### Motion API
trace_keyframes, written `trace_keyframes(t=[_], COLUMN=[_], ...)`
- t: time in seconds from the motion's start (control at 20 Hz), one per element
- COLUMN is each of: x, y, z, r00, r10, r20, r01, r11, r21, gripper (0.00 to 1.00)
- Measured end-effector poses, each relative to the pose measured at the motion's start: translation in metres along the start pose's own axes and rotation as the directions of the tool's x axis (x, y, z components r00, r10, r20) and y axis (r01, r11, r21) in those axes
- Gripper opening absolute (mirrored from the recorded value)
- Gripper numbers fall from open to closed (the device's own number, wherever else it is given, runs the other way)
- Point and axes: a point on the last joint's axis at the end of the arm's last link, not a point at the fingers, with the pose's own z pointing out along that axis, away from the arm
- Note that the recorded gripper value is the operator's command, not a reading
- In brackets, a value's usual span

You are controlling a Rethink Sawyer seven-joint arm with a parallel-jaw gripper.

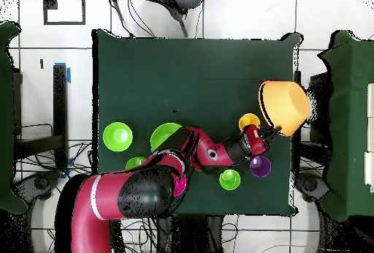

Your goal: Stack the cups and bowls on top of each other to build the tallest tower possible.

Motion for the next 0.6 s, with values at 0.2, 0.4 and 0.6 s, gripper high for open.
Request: trace_keyframes(t=[0.2,0.4,0.6], x=[0.002,0.003,0.006], y=[0.003,0.006,0.011], z=[-0.001,-0.001,-0.001], r00=[0.9998,0.9995,0.9985], r10=[0.001,0.001,0.0], r20=[-0.018,-0.031,-0.054], r01=[-0.001,-0.002,-0.004], r11=[0.9998,0.9992,0.9968], r21=[-0.019,-0.04,-0.08], gripper=[0.0,0.0,0.0])
